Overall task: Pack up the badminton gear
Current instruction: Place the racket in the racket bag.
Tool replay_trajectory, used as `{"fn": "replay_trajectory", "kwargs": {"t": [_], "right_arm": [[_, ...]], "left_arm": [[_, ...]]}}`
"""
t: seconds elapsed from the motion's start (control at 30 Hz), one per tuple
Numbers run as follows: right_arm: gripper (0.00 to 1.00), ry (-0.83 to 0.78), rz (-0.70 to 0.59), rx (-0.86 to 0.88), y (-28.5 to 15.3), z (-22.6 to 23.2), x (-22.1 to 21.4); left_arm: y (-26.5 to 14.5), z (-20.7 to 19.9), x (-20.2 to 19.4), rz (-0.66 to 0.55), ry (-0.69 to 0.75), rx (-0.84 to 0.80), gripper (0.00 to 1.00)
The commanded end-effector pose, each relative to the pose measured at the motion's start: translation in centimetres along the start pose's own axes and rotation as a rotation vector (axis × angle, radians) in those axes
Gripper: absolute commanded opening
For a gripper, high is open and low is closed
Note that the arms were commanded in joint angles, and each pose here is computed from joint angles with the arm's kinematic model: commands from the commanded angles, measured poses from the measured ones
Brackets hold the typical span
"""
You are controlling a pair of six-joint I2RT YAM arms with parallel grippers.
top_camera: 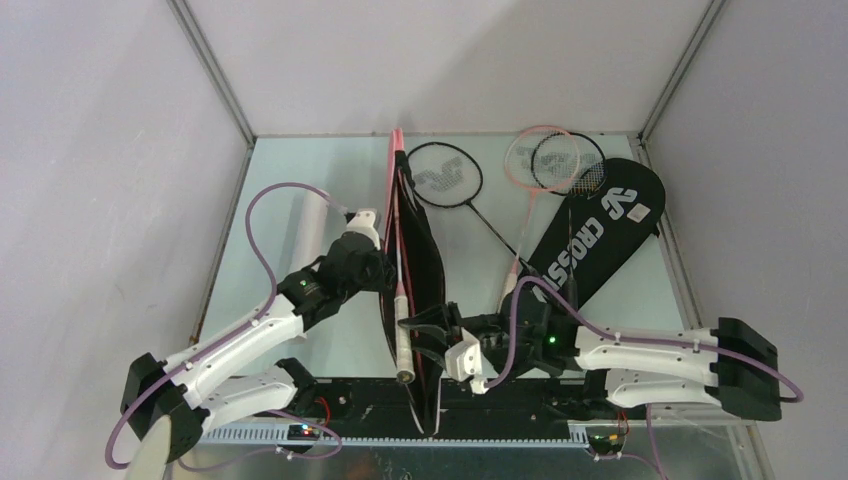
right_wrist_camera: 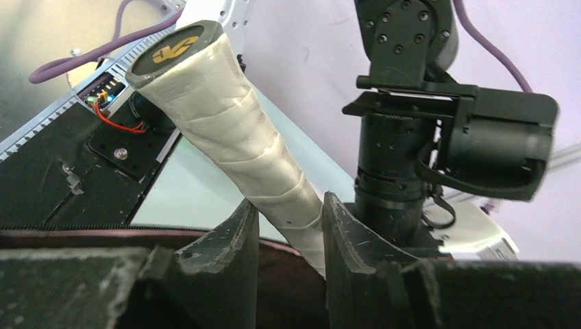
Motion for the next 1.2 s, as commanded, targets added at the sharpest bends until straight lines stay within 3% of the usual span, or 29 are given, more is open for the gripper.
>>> {"fn": "replay_trajectory", "kwargs": {"t": [0.0, 0.3, 0.47, 0.53, 0.6, 0.7, 0.9, 1.07, 1.17], "right_arm": [[0.0, 0.189, 0.372, -0.03, -1.2, 1.1, -9.4], [0.0, 0.273, 0.606, -0.191, -3.2, -0.7, -16.8], [0.0, 0.333, 0.725, -0.183, -4.2, 2.4, -17.0], [0.05, 0.339, 0.765, -0.213, -4.4, 3.9, -16.5], [0.18, 0.336, 0.783, -0.228, -4.3, 5.1, -15.6], [0.51, 0.323, 0.748, -0.236, -3.9, 5.9, -13.3], [0.72, 0.314, 0.653, -0.261, -4.5, 6.6, -8.4], [0.94, 0.458, 0.557, -0.334, -5.9, 6.6, -5.2], [0.99, 0.543, 0.529, -0.432, -6.9, 6.1, -4.3]], "left_arm": [[-1.7, -2.2, 1.1, -0.048, -0.003, -0.165, 0.0], [-3.0, -1.3, 0.5, -0.034, 0.029, -0.141, 0.0], [-2.9, -0.7, 0.5, -0.032, 0.037, -0.094, 0.0], [-2.9, -0.6, 0.9, -0.048, 0.035, -0.075, 0.0], [-3.0, -0.6, 1.5, -0.064, 0.031, -0.072, 0.0], [-3.1, -0.9, 2.2, -0.081, 0.032, -0.079, 0.0], [-3.2, -1.1, 2.7, -0.099, 0.028, -0.093, 0.0], [-2.9, -0.9, 2.1, -0.092, 0.031, -0.08, 0.0], [-2.6, -0.9, 1.4, -0.08, 0.029, -0.088, 0.0]]}}
Point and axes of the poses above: each gripper's point midway between its finger pads, its own y axis out along the fingers, its own z axis along the line the jaws close on, x = y × z, the point moved 5 cm from there along -y, back along the fingers, and after that the axes turned 12 degrees about y, right-handed, at the moved point
